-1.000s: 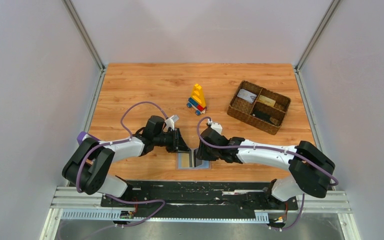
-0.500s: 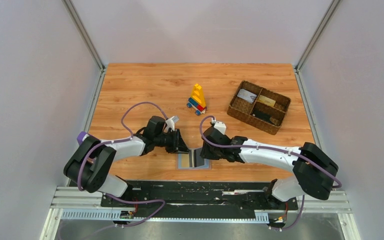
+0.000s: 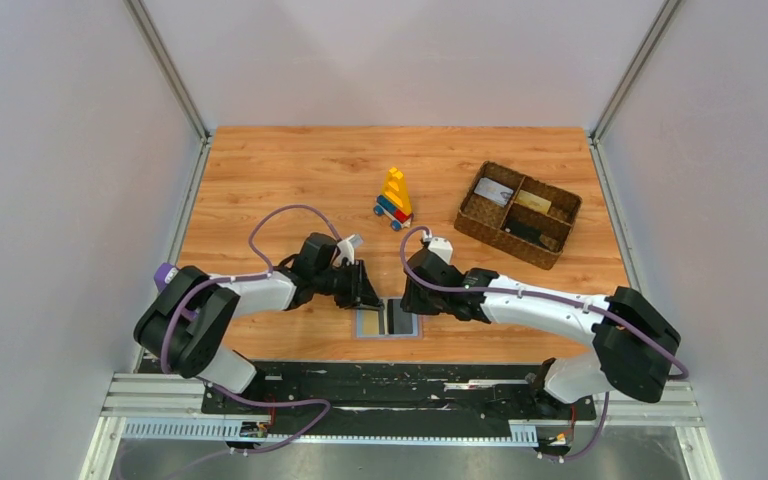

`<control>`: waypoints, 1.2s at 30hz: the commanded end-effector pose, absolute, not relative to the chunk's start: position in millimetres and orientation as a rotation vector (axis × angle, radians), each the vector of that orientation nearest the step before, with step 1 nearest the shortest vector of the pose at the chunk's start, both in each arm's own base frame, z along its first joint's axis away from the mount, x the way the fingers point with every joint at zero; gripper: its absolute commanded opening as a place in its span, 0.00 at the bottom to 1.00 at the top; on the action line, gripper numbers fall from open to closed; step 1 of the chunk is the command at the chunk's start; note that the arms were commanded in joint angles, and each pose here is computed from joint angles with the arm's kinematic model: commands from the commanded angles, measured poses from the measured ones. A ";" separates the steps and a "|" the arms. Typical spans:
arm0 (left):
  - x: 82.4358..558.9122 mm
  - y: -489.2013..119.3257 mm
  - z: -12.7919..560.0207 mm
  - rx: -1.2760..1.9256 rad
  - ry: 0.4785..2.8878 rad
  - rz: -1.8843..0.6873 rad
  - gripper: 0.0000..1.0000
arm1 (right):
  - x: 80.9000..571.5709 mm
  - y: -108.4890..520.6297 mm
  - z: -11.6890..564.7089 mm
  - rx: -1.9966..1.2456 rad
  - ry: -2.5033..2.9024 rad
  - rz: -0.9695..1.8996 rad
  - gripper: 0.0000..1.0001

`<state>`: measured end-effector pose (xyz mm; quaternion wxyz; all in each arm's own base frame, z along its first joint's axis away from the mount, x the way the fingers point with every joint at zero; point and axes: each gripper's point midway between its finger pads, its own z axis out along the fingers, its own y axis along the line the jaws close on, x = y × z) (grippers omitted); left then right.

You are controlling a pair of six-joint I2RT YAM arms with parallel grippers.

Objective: Take the credit cards out of the card holder
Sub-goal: Remove the credit card from the card holder.

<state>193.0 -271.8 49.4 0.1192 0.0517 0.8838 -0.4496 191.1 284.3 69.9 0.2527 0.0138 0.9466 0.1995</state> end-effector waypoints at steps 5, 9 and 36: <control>205.3 -284.6 50.9 0.185 2.530 -1.309 0.30 | 197.4 306.4 76.2 -0.002 2.556 0.659 0.27; 205.3 -285.9 44.0 0.172 2.536 -1.301 0.31 | 194.9 303.4 64.3 0.018 2.581 0.697 0.26; 193.4 -295.7 24.1 0.142 2.576 -1.262 0.34 | 174.3 278.8 22.8 0.097 2.679 0.662 0.20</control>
